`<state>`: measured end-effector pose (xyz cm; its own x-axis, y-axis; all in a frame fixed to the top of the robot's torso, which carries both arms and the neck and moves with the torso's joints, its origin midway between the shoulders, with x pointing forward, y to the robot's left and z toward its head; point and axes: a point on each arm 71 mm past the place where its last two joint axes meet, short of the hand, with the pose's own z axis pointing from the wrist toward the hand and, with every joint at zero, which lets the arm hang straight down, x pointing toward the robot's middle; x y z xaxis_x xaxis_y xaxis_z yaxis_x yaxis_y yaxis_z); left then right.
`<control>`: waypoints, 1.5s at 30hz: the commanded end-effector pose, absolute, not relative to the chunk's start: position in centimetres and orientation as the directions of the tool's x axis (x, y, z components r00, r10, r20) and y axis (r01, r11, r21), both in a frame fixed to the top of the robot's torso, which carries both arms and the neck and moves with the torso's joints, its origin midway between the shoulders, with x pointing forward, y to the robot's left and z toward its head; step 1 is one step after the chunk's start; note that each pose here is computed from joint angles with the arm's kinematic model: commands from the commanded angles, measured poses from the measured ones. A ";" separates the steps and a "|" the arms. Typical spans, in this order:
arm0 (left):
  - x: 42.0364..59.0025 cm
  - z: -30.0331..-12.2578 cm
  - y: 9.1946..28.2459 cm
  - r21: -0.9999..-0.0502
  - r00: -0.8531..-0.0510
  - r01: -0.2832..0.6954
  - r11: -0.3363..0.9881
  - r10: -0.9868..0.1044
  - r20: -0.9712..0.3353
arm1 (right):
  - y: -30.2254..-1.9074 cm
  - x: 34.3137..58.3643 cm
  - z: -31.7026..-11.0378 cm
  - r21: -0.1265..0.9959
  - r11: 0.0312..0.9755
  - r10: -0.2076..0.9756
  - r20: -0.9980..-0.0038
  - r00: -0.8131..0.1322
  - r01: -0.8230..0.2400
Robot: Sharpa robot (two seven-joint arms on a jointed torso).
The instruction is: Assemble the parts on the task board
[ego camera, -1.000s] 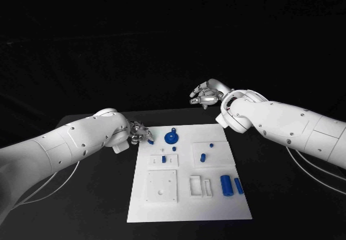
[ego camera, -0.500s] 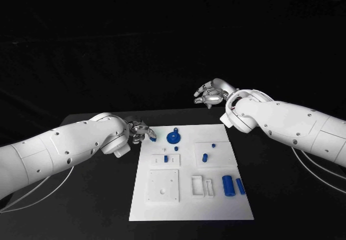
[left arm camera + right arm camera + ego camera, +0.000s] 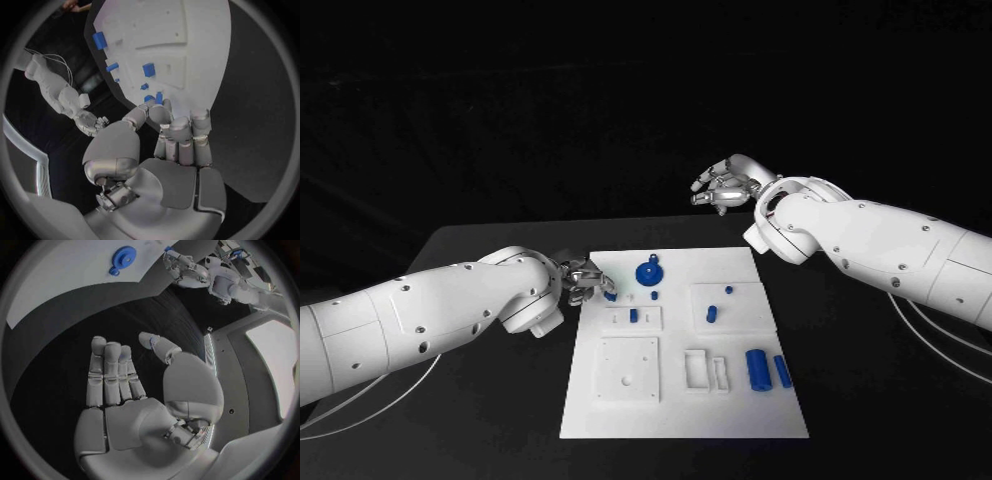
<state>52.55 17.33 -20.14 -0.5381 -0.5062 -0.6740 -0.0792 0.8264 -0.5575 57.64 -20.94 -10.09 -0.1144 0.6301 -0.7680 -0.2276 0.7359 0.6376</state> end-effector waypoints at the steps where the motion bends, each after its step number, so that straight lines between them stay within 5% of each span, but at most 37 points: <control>1: 52.3 -20.2 17.2 -0.551 -0.524 -0.069 0.831 -0.500 -0.689 | -20.8 57.6 -10.0 0.638 0.732 0.631 -0.767 -0.118 -0.238; 45: 51.1 -22.3 16.2 -0.497 -0.580 -0.030 0.867 -0.420 -0.698 | -20.7 57.6 -10.1 0.640 0.729 0.630 -0.766 -0.127 -0.241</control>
<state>51.24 16.17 -21.99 -0.5607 -0.4419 -0.7002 -0.0357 0.8578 -0.5127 57.66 -20.77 -10.10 -0.1177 0.6316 -0.7663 -0.2322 0.7328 0.6396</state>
